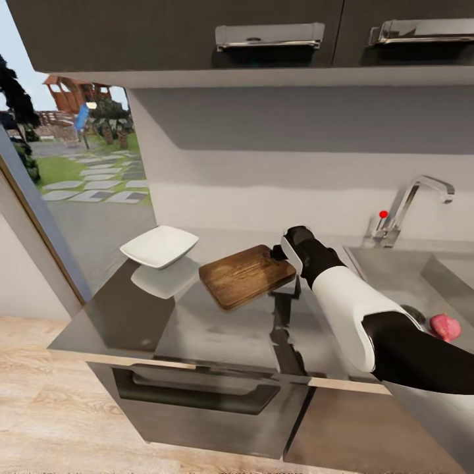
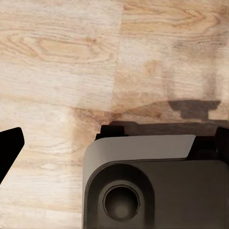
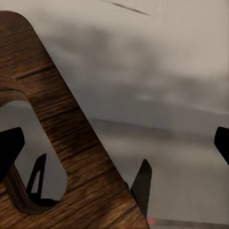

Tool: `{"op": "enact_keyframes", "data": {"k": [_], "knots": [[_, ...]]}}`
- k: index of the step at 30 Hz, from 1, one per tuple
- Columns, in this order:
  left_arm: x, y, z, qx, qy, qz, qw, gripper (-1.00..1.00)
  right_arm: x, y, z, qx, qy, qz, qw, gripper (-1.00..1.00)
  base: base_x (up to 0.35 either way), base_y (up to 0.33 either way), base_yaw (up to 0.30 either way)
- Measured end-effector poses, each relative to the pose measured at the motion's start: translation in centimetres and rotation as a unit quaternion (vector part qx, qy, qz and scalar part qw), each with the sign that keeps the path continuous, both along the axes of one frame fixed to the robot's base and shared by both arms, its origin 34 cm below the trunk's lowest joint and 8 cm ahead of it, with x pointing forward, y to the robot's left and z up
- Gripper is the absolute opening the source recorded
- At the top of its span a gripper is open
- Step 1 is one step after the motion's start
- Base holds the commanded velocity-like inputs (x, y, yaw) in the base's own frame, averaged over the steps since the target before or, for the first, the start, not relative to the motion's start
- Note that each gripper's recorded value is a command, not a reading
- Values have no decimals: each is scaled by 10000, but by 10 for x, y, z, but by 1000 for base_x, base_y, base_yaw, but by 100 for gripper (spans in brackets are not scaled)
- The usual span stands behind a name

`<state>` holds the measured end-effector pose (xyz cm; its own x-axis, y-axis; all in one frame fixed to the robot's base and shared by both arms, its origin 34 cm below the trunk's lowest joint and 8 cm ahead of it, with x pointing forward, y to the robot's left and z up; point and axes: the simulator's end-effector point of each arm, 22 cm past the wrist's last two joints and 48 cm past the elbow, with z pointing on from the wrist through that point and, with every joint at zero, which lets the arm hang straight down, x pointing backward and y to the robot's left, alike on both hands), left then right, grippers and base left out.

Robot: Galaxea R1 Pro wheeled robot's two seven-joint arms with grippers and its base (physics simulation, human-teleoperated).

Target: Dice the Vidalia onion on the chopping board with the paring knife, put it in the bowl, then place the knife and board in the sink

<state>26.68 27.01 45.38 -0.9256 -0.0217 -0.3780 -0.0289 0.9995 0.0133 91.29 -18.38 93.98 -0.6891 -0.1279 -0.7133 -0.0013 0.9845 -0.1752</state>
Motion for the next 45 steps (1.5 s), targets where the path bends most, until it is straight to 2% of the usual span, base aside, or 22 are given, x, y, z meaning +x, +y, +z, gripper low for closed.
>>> {"op": "enact_keyframes", "data": {"k": [18,34,35,37,45], "knots": [[-10,0,-3,2,130,-2,9999,100,1,-3,-24,-35,178,-13,9998,100,0,0,0],[-10,0,-3,0,137,-3,9999,100,1,-7,-27,-62,197,-38,9998,100,0,0,0],[-10,0,-3,-1,138,-2,9999,100,1,-7,-27,-61,198,-39,9998,-100,0,0,0],[-10,0,-3,0,138,-4,9999,100,0,-5,-28,-3,215,-38,9998,-100,0,0,0],[-10,0,-3,2,133,-2,9999,100,-1,-11,-29,-205,231,-35,9995,-100,0,0,0]]}}
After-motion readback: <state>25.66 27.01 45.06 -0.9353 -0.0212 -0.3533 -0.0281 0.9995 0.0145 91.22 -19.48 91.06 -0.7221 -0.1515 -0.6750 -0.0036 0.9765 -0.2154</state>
